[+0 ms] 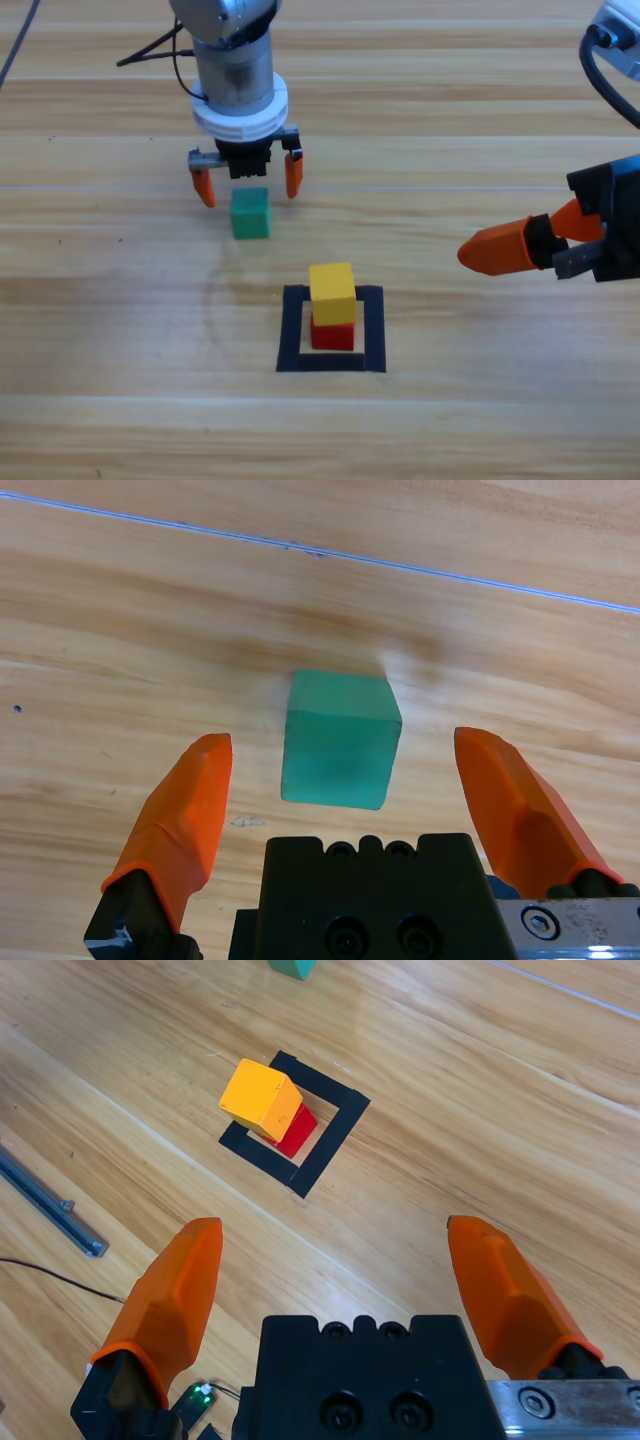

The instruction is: Stack the blocks in the rectangular block: red at the bottom, yellow in the middle, green on top

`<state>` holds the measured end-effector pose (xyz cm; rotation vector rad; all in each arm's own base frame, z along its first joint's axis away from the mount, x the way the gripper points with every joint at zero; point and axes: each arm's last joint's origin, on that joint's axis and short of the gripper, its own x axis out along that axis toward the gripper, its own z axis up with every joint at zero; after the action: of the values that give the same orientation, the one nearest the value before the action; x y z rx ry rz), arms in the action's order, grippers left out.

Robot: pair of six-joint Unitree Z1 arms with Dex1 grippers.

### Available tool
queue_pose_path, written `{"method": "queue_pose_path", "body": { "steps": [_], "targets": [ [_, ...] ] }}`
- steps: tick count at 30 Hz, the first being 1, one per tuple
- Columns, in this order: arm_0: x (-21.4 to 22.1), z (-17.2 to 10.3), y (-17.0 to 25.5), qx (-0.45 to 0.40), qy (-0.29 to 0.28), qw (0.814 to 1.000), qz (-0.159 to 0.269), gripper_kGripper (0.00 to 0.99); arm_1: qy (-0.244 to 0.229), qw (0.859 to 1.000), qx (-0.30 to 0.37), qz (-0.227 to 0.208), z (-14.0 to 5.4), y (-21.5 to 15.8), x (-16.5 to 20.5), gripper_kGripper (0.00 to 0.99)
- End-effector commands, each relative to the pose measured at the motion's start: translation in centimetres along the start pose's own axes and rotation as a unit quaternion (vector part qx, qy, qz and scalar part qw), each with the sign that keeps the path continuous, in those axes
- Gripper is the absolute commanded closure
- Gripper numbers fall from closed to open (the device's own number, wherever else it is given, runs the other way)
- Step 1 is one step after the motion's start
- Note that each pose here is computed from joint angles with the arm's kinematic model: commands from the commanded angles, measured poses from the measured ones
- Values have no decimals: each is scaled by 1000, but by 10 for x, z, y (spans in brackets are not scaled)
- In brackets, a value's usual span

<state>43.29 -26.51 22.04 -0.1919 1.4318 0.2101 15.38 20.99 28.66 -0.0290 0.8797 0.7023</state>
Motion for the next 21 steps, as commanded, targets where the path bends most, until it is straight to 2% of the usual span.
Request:
{"method": "queue_pose_path", "body": {
  "steps": [1,8,14,18,20,21],
  "targets": [
    [39,5,1,-1,31,999,27,45,14,1000,7,-24,-4,-9,16,0],
    [53,2,-6,20,37,999,32,62,21,999,6,-27,-4,-9,20,0],
    [61,-1,-12,45,44,998,30,152,22,999,6,-27,-4,-9,20,0],
    [66,-1,-16,65,51,996,22,364,23,999,6,-28,-4,-9,20,0],
    [67,-1,-16,78,52,995,21,631,23,999,6,-28,-4,-9,20,0],
    [66,-1,-16,83,52,995,21,718,23,999,6,-28,-4,-9,20,0]
  ]
}}
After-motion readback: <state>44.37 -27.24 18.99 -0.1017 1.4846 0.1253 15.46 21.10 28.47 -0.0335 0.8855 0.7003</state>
